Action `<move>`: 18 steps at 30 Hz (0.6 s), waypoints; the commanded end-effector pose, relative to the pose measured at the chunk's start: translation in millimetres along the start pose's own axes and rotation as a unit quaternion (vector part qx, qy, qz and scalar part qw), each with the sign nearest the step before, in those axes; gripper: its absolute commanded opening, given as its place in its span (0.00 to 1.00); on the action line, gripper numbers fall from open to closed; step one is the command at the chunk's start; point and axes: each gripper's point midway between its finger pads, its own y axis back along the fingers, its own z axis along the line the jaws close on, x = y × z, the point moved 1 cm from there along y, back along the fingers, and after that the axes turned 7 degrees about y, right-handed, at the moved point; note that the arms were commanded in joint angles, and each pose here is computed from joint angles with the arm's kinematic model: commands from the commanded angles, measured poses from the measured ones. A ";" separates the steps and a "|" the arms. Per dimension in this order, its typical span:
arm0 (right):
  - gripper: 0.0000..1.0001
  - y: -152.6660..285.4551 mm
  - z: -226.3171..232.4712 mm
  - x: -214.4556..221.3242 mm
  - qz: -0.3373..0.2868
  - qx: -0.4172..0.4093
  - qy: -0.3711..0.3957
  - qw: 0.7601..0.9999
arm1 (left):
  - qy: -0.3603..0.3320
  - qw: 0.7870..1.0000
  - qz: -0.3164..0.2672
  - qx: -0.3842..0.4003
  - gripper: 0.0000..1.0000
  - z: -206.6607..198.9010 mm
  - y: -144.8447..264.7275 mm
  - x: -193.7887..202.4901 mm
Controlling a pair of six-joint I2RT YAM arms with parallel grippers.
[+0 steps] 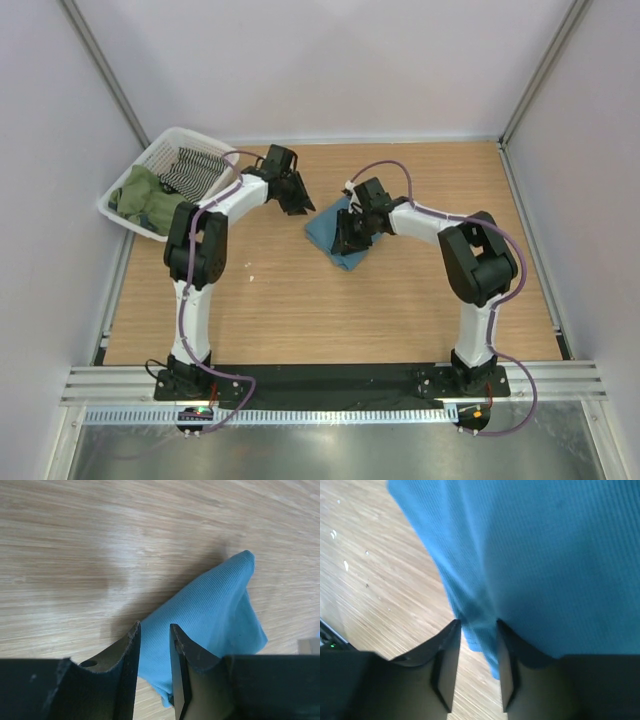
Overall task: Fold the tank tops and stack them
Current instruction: Fold the tank top
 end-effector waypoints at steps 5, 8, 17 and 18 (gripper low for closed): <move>0.57 57.1 9.6 -31.3 -0.070 0.057 0.036 0.995 | -0.017 0.999 -0.026 0.018 0.33 -6.0 30.5 4.9; 0.57 70.4 2.9 -34.6 -0.085 0.082 0.025 0.993 | -0.028 0.998 -0.051 0.010 0.34 -0.9 53.3 3.7; 0.49 114.5 -55.7 -38.2 -0.159 0.122 -0.091 0.976 | -0.041 0.995 -0.095 0.015 0.36 4.5 92.9 4.8; 0.47 113.3 -56.8 -39.3 -0.163 0.109 -0.102 0.975 | -0.040 0.994 -0.094 0.030 0.36 -1.2 94.4 4.7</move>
